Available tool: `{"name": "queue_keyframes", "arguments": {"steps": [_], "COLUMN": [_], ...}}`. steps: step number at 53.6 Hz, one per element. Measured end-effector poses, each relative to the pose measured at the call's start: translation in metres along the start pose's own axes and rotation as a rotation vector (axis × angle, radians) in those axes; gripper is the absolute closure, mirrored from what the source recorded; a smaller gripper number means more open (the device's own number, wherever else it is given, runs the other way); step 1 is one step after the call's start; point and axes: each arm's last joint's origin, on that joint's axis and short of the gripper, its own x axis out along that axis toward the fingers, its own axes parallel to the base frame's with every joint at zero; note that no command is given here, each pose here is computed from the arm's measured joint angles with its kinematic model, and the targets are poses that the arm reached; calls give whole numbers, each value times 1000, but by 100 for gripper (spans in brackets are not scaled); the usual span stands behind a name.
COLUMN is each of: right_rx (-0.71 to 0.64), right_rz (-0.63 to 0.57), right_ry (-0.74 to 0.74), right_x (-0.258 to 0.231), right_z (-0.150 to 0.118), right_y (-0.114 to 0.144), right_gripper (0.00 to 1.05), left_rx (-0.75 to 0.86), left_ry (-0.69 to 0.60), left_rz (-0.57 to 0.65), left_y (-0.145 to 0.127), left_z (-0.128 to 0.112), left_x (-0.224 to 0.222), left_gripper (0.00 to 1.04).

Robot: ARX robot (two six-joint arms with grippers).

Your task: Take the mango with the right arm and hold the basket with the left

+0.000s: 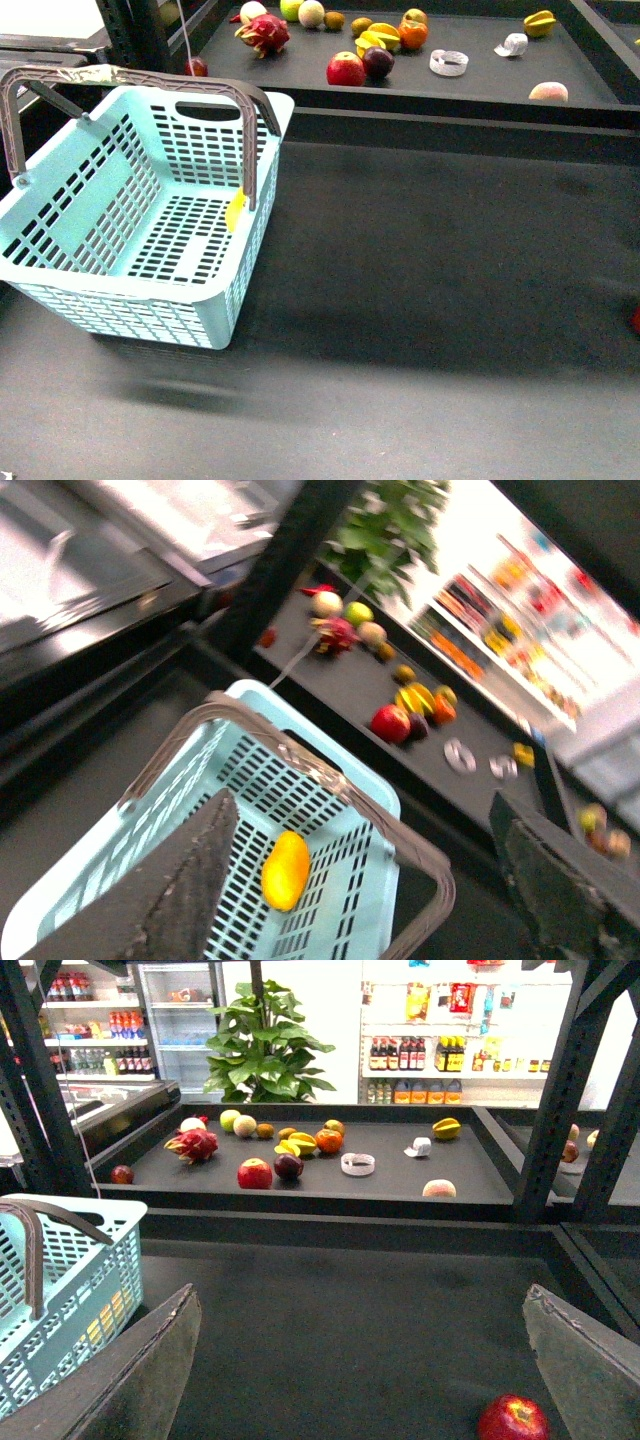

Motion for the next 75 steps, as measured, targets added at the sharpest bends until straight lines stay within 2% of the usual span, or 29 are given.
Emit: {"name": "queue_keyframes", "arguments": {"steps": [7,18,27,32,43,75], "right_rx": [0,0,0,0,0,0], "right_rz": [-1,-1,-1,-1,-1,-1], "right_ry": [0,0,0,0,0,0], "right_x": [0,0,0,0,0,0], "right_z": [0,0,0,0,0,0], "right_y": [0,0,0,0,0,0], "right_gripper": [8,8,8,8,8,8], "left_rx": [198,267,277,281,284,286], "left_ry": [-15,-8,-9,-8,-13,-41], "left_rz": [-8,-7,14,-14,-8,-13], "left_y": [-6,-12,-19,-24,-21,-23], "left_z": [-8,-23,-32,-35,-46,-38], "left_x": [-20,-45,-61,-69,-83,-109], "left_gripper": [65,103,103,103,103,103]}}
